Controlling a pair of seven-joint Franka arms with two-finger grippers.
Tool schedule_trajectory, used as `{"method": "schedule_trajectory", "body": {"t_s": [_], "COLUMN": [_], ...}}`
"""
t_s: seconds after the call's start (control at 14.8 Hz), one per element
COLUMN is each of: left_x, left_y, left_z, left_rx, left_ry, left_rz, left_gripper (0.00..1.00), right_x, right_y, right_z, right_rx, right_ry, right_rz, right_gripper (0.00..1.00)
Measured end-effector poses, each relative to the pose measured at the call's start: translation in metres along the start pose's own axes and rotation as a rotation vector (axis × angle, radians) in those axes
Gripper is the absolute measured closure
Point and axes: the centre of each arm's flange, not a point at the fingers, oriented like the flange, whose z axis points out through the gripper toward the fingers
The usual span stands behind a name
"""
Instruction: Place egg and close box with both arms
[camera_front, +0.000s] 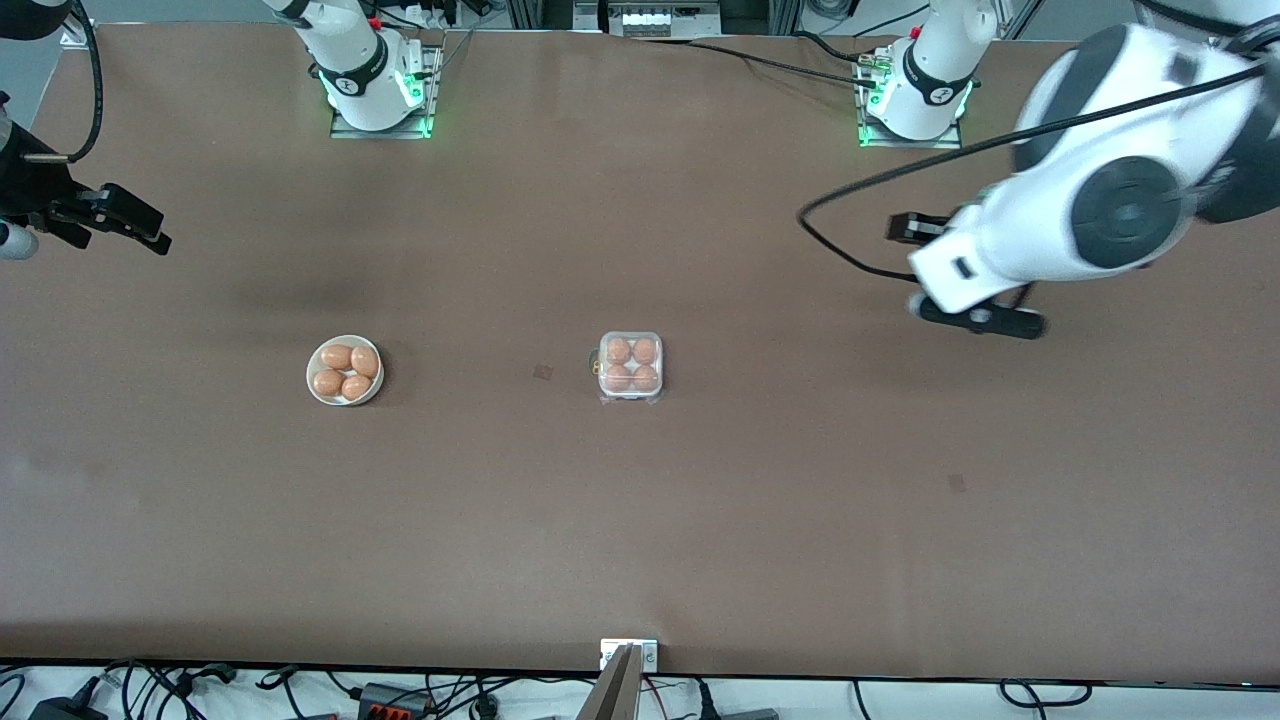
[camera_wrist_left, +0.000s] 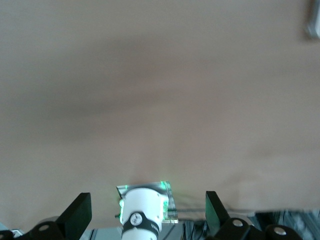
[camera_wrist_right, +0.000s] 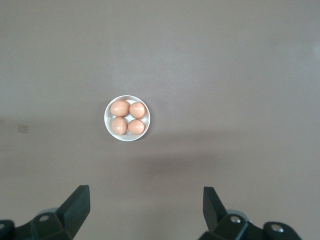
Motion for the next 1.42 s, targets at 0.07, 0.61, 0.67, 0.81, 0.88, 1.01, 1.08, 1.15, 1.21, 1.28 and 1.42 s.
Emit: {"method": "schedule_trajectory", "body": {"t_s": [0.07,0.61,0.67,0.81,0.88,1.01,1.08,1.15,1.21,1.28,1.42], "left_x": [0.000,-0.065,-0.075,-0.091,-0.097,-0.102,-0.102,-0.102,-0.100,-0.098,-0.093], "left_y": [-0.020,-0.110,-0.110,-0.105,-0.103,-0.100,-0.099,-0.098,-0.097,-0.096,-0.094], "left_z": [-0.006,-0.044,-0.048,-0.049,-0.049,-0.050,-0.051,-0.051,-0.050,-0.050,-0.052], "left_rx": [-0.007,-0.028,-0.033,-0.035,-0.046,-0.074,-0.075,-0.074,-0.074,-0.073,-0.072], "left_ry": [0.064,0.483,0.483,0.425,0.389,0.360,0.358,0.357,0.355,0.355,0.356], "left_rz": [-0.016,-0.133,-0.133,-0.125,-0.122,-0.116,-0.114,-0.111,-0.109,-0.107,-0.103], "left_gripper": [0.00,0.00,0.00,0.00,0.00,0.00,0.00,0.00,0.00,0.00,0.00], "right_x": [0.000,0.000,0.000,-0.001,-0.001,-0.001,-0.001,-0.001,-0.001,-0.001,-0.001], "right_y": [-0.001,-0.010,-0.013,-0.019,-0.019,-0.018,-0.017,-0.017,-0.017,-0.017,-0.018], "right_z": [0.000,0.000,0.000,0.000,0.000,-0.001,-0.001,-0.001,-0.001,-0.001,-0.001], "right_rx": [0.000,-0.019,-0.023,-0.026,-0.026,-0.026,-0.026,-0.026,-0.026,-0.026,-0.026], "right_ry": [0.000,-0.001,-0.001,-0.003,-0.002,0.000,0.001,0.001,0.001,0.000,0.000], "right_rz": [-0.003,-0.034,-0.042,-0.053,-0.053,-0.050,-0.049,-0.050,-0.050,-0.050,-0.050], "right_gripper": [0.00,0.00,0.00,0.00,0.00,0.00,0.00,0.00,0.00,0.00,0.00]}}
